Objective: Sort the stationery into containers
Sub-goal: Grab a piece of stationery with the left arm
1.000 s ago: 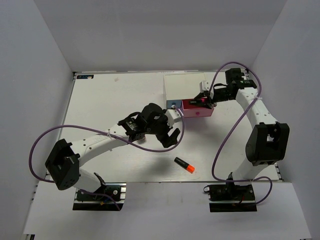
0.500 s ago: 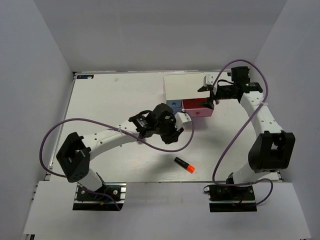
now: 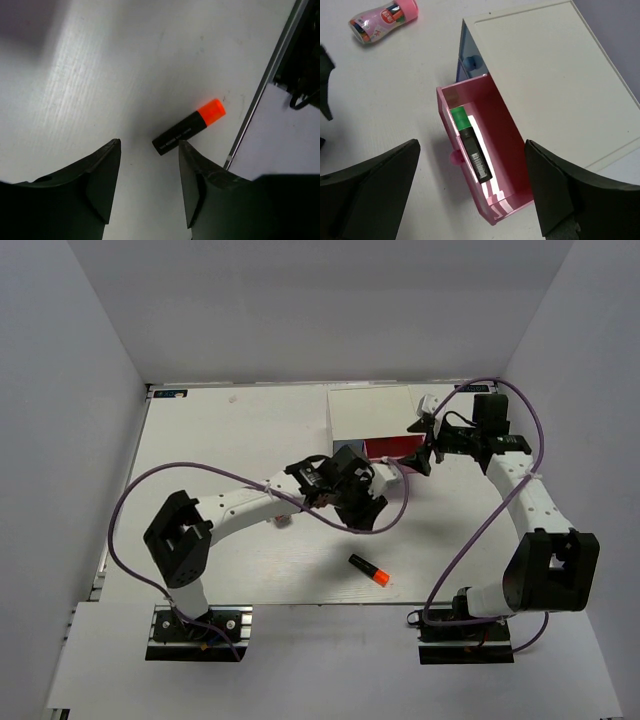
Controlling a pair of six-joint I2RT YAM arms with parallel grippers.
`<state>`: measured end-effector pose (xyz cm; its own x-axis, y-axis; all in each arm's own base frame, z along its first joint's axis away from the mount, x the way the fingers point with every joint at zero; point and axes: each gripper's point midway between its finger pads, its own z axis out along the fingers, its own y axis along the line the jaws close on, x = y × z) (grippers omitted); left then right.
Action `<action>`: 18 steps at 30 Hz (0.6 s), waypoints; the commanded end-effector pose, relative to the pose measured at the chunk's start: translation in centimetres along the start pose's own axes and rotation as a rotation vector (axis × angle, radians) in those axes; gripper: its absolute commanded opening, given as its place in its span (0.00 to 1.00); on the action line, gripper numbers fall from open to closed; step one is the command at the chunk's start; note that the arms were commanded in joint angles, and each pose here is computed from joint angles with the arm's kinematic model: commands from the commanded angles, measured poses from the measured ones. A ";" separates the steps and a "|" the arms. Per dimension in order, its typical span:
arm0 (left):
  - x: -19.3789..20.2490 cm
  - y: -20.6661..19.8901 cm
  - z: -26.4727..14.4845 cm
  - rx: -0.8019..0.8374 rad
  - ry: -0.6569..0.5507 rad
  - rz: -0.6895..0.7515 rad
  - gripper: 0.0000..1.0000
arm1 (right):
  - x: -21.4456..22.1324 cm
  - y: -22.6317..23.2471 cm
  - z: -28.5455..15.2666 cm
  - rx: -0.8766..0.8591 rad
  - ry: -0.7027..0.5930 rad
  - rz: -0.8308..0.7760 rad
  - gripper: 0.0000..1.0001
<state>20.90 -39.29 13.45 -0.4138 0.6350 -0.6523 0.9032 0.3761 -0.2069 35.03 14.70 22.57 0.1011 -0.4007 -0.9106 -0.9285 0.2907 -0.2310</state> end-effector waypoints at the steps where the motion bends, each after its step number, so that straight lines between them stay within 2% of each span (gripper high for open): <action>1: 3.6 -1.9 0.2 0.073 0.076 0.174 0.61 | -2.2 -1.4 -0.9 0.071 -0.065 -0.005 0.90; 3: 3.6 -2.3 0.5 0.093 0.055 0.261 0.64 | -2.7 -1.5 -1.1 0.076 -0.089 -0.008 0.86; 6: 3.8 -3.5 1.2 0.155 0.056 0.348 0.66 | -2.9 -3.0 -2.4 0.127 -0.090 0.001 0.60; 7: 4.2 -3.4 1.3 0.156 0.065 0.345 0.67 | -2.8 -3.1 -2.6 0.135 -0.087 0.015 0.42; 9: 4.7 -4.2 1.9 0.178 0.052 0.395 0.67 | -2.8 -4.2 -3.4 0.174 -0.079 0.020 0.32; 11: 5.8 -4.2 2.9 0.185 0.055 0.412 0.70 | -2.5 -4.6 -4.0 0.198 -0.082 0.062 0.32; 13: 5.4 -4.2 4.0 0.176 0.030 0.437 0.72 | -2.6 -4.9 -4.6 0.214 -0.095 0.077 0.37; 18: 6.0 -4.4 6.2 0.164 0.049 0.497 0.72 | -1.8 -4.8 -5.5 0.234 -0.096 0.115 0.45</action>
<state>14.80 -39.52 5.72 -0.0156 0.7786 -0.6274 0.9974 -0.0316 -0.0641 37.87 9.49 25.29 0.0073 -0.3005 -0.9537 -0.8387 0.5175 -0.1695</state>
